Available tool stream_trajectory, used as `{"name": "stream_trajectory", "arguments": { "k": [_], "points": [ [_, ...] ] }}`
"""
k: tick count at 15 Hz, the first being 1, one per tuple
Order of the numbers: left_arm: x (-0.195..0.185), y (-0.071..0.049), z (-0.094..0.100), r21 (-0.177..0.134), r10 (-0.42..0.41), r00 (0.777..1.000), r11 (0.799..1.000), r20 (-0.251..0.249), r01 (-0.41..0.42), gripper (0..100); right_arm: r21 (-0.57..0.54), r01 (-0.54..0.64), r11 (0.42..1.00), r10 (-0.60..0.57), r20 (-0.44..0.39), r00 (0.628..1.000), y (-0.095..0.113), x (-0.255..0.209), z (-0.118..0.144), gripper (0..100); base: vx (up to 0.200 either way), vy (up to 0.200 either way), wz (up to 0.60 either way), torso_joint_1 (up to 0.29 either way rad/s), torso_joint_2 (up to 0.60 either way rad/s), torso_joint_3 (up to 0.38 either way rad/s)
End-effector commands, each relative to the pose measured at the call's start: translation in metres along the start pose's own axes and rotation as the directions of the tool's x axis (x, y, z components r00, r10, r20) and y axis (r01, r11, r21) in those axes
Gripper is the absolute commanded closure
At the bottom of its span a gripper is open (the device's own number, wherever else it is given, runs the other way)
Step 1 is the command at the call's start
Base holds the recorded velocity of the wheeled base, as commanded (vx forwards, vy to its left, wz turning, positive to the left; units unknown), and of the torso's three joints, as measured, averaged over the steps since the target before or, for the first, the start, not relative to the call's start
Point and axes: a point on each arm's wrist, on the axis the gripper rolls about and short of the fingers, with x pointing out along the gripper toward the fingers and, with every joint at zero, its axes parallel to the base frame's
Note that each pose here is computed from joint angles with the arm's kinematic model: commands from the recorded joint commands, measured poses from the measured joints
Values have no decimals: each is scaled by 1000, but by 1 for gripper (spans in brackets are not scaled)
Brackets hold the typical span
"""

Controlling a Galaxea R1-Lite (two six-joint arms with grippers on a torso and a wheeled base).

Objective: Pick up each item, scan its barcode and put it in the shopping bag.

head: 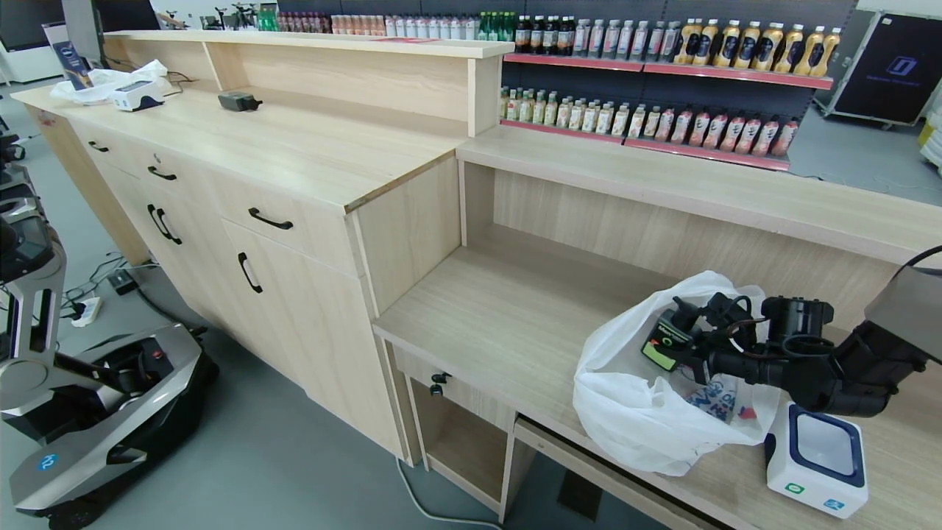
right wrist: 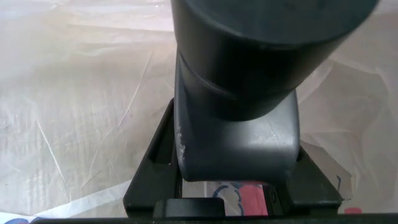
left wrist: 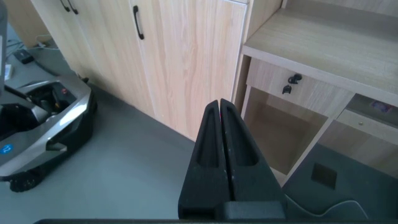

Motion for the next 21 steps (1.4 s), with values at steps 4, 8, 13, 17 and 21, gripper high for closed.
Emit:
{"name": "stream_trajectory", "arguments": {
  "k": [4,8,13,17,21],
  "points": [
    [0,0,0,0,1,1000,1000,0,-1,100,0,-2,1000,2,-1,1000,0,1,-2,100,0,0,0,0,0,0],
    [0,0,0,0,1,1000,1000,0,-1,100,0,-1,1000,1,1,1000,0,0,0,0,0,0,0,0,0,0],
    [0,0,0,0,1,1000,1000,0,-1,100,-1,14,1000,-14,68,998,-9,-15,35,0,0,0,0,0,0,0],
    [0,0,0,0,1,1000,1000,0,-1,100,58,6,998,-11,97,995,3,-66,91,0,0,0,0,0,0,0],
    [0,0,0,0,1,1000,1000,0,-1,100,47,87,995,-91,102,991,37,-142,117,0,0,0,0,0,0,0]
  ]
}}
